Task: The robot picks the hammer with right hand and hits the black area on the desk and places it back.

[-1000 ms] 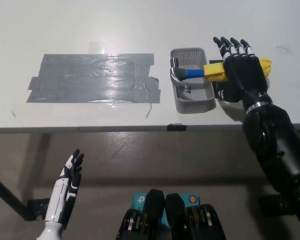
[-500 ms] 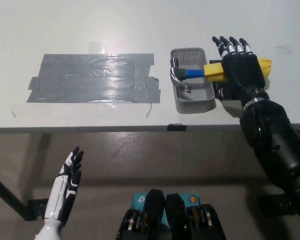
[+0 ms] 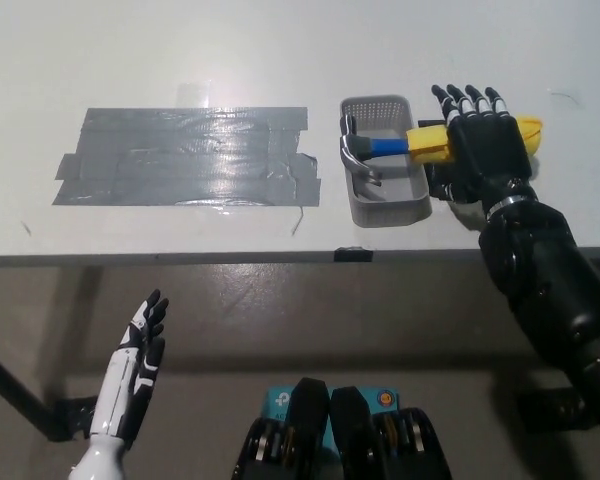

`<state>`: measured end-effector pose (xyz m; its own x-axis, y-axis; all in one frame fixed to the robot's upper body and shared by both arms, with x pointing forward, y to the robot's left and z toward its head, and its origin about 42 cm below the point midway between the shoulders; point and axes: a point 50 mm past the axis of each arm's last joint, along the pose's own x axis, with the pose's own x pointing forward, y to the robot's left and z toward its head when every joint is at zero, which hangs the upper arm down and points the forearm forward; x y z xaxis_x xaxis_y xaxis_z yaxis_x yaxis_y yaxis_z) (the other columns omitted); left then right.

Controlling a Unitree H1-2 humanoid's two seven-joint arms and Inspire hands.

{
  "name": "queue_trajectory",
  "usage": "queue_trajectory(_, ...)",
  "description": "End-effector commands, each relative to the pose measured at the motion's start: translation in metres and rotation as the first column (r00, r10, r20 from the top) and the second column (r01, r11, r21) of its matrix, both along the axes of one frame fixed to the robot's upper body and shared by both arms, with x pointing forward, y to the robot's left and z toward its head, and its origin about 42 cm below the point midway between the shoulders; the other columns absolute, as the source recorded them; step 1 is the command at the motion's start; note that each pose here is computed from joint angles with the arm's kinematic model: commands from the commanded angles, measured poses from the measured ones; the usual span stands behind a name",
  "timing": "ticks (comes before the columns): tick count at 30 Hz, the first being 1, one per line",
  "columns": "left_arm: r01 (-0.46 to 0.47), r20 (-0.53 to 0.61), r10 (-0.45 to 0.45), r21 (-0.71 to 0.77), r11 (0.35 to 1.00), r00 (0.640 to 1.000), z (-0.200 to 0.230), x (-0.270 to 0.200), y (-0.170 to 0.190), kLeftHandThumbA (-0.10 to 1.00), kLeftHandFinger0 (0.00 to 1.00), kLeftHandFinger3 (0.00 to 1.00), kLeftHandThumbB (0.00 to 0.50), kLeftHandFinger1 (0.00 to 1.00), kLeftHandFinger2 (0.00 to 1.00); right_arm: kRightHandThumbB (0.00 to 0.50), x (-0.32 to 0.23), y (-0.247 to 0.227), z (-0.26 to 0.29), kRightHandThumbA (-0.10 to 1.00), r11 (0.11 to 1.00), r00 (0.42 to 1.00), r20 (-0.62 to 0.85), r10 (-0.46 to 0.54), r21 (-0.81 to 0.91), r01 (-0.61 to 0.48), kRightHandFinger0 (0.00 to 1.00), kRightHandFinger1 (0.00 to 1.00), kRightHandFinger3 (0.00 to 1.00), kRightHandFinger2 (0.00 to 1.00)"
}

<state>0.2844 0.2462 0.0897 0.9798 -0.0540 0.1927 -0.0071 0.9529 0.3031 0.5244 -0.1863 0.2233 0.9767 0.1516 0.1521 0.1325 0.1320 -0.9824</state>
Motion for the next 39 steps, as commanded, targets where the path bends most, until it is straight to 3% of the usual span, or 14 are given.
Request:
queue_trajectory(1, 0.003, 0.075, -0.004, 0.015, 1.0, 0.997, 0.013, 0.005, 0.0, 1.0, 1.0, 1.0, 0.078, 1.0, 1.0, 0.38, 0.014, 0.003, 0.038, 0.96, 1.0, 0.993, 0.114, -0.006, -0.006, 0.007, 1.0, 1.0, 1.0, 1.0)
queue_trajectory(13, 0.009, 0.074, -0.011, 0.026, 1.0, 0.997, 0.014, 0.005, 0.001, 1.0, 0.97, 1.0, 0.07, 1.0, 1.0, 0.386, 0.016, -0.002, 0.036, 0.92, 0.999, 0.989, 0.147, -0.001, -0.037, 0.007, 1.0, 1.0, 1.0, 1.0)
queue_trajectory(15, 0.009, 0.081, -0.012, 0.03, 0.999, 0.997, 0.014, 0.005, 0.001, 1.0, 0.95, 1.0, 0.054, 0.98, 0.99, 0.391, 0.017, -0.003, 0.034, 0.75, 0.999, 0.984, 0.176, 0.004, -0.033, 0.002, 1.0, 1.0, 1.0, 1.0)
queue_trajectory(16, 0.012, 0.083, -0.014, 0.025, 1.0, 0.996, 0.015, 0.006, 0.0, 1.0, 0.94, 1.0, 0.051, 0.97, 0.97, 0.334, 0.018, -0.006, 0.034, 0.63, 0.998, 0.982, 0.188, 0.0, -0.055, 0.01, 1.0, 1.0, 1.0, 1.0)
queue_trajectory(17, 0.013, 0.084, -0.015, 0.021, 1.0, 0.996, 0.015, 0.007, -0.001, 1.0, 0.94, 1.0, 0.052, 0.97, 0.97, 0.333, 0.02, -0.006, 0.034, 0.59, 0.997, 0.982, 0.188, -0.003, -0.08, 0.019, 1.0, 1.0, 1.0, 1.0)
queue_trajectory(18, 0.021, 0.084, -0.023, 0.023, 1.0, 0.996, 0.015, 0.007, -0.002, 1.0, 0.94, 1.0, 0.047, 0.96, 0.96, 0.282, 0.02, -0.008, 0.032, 0.36, 0.995, 0.978, 0.207, 0.003, -0.098, 0.018, 0.95, 0.79, 0.86, 0.77)
queue_trajectory(20, 0.024, 0.091, -0.028, 0.036, 0.999, 0.995, 0.015, 0.007, -0.001, 1.0, 0.92, 1.0, 0.033, 0.94, 0.92, 0.256, 0.019, -0.01, 0.027, -0.09, 0.996, 0.946, 0.322, 0.022, -0.084, 0.006, 0.13, 0.16, 0.35, 0.29)
queue_trajectory(21, 0.028, 0.096, -0.032, 0.042, 0.999, 0.995, 0.016, 0.007, -0.001, 1.0, 0.9, 1.0, 0.012, 0.91, 0.89, 0.252, 0.016, -0.012, 0.023, -0.1, 0.996, 0.923, 0.383, 0.044, -0.091, -0.01, 0.01, 0.02, 0.26, 0.22)
queue_trajectory(23, 0.031, 0.094, -0.035, 0.043, 0.999, 0.995, 0.017, 0.008, -0.001, 1.0, 0.89, 1.0, 0.005, 0.89, 0.86, 0.23, 0.016, -0.015, 0.02, -0.1, 0.995, 0.919, 0.391, 0.052, -0.096, -0.015, 0.0, 0.16, 0.44, 0.6)
queue_trajectory(24, 0.035, 0.091, -0.038, 0.041, 0.999, 0.995, 0.017, 0.009, -0.001, 1.0, 0.89, 1.0, 0.007, 0.88, 0.84, 0.217, 0.015, -0.017, 0.018, -0.1, 0.995, 0.914, 0.401, 0.059, -0.093, -0.024, 0.0, 0.28, 0.62, 0.76)
queue_trajectory(25, 0.039, 0.091, -0.043, 0.044, 0.998, 0.995, 0.018, 0.01, -0.001, 1.0, 0.89, 1.0, 0.001, 0.87, 0.84, 0.2, 0.014, -0.02, 0.018, -0.1, 0.996, 0.911, 0.407, 0.066, -0.088, -0.032, 0.0, 0.38, 0.77, 0.84)
queue_trajectory(27, 0.046, 0.097, -0.051, 0.051, 0.998, 0.994, 0.02, 0.012, -0.001, 1.0, 0.88, 1.0, 0.001, 0.84, 0.81, 0.185, 0.015, -0.024, 0.019, -0.1, 0.995, 0.901, 0.426, 0.08, -0.084, -0.049, 0.0, 0.47, 0.89, 0.89)
queue_trajectory(34, 0.058, 0.105, -0.064, 0.056, 0.997, 0.992, 0.021, 0.012, -0.001, 1.0, 0.84, 1.0, 0.0, 0.77, 0.75, 0.164, 0.014, -0.032, 0.026, -0.1, 0.994, 0.897, 0.428, 0.11, -0.028, -0.109, 0.0, 0.47, 0.92, 0.86)
queue_trajectory(39, 0.07, 0.111, -0.076, 0.058, 0.996, 0.991, 0.025, 0.016, -0.002, 1.0, 0.82, 1.0, 0.006, 0.75, 0.73, 0.078, 0.016, -0.033, 0.057, -0.1, 0.955, 0.966, 0.232, 0.114, 0.243, -0.171, 0.02, 0.54, 1.0, 0.87)
